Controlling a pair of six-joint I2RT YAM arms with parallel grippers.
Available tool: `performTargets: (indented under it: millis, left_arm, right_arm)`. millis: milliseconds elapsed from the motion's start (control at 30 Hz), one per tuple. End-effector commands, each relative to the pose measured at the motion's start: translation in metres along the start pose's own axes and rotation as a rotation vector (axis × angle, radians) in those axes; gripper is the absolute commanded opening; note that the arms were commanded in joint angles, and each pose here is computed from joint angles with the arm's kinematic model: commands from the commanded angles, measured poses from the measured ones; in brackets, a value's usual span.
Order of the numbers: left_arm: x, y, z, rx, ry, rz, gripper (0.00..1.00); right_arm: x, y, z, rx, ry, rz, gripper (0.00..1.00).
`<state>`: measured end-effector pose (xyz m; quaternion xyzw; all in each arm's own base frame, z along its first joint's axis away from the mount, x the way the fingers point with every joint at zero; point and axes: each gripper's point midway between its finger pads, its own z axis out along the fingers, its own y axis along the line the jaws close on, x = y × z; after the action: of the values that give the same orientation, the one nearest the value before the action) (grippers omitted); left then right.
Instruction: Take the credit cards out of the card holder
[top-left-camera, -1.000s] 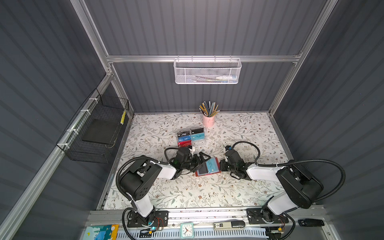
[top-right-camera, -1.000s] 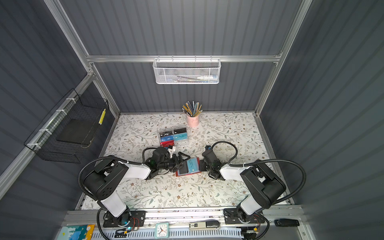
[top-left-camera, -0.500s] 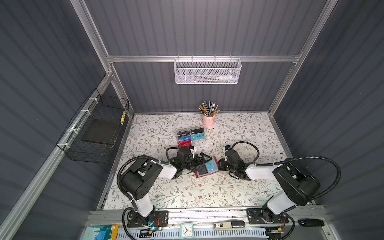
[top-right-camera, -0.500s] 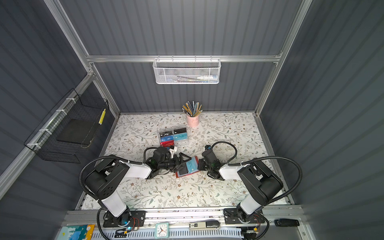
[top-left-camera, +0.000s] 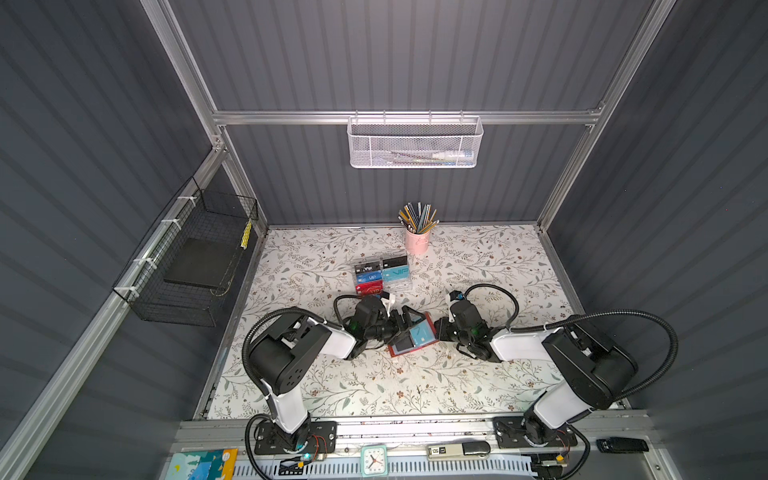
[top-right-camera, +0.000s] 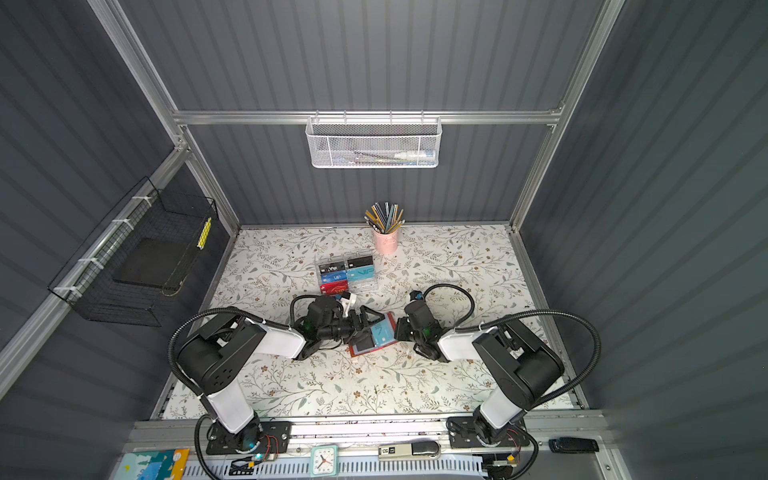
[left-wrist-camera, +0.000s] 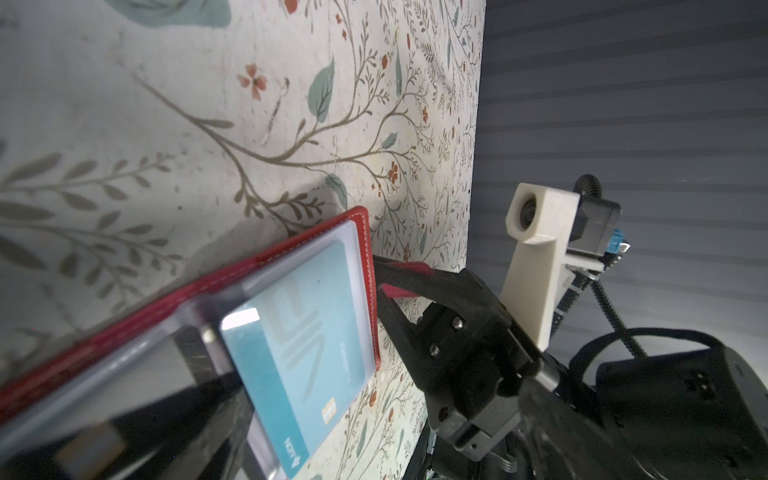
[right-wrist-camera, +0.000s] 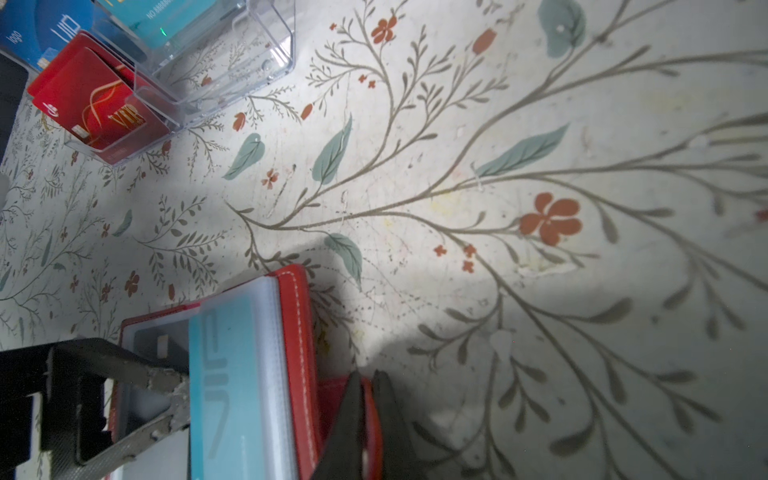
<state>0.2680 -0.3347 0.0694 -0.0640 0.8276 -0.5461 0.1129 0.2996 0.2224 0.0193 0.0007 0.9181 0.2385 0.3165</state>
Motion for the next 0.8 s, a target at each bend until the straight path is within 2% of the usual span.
performTargets:
  millis: [0,500,767]
  left_arm:
    - [0.004,0.019,0.002,-0.035,-0.010,-0.021,1.00]
    - [0.000,0.013,-0.001,0.057,-0.068,-0.001,0.89]
    - [-0.003,0.006,-0.005,0.084,-0.099,0.015,0.78]
  right_arm:
    - [0.035,-0.019,0.004,0.048,0.112,0.015,0.00]
    - [0.043,-0.020,0.012,0.047,0.138,0.020,0.00]
    - [0.046,-0.020,0.015,0.043,0.147,0.024,0.00]
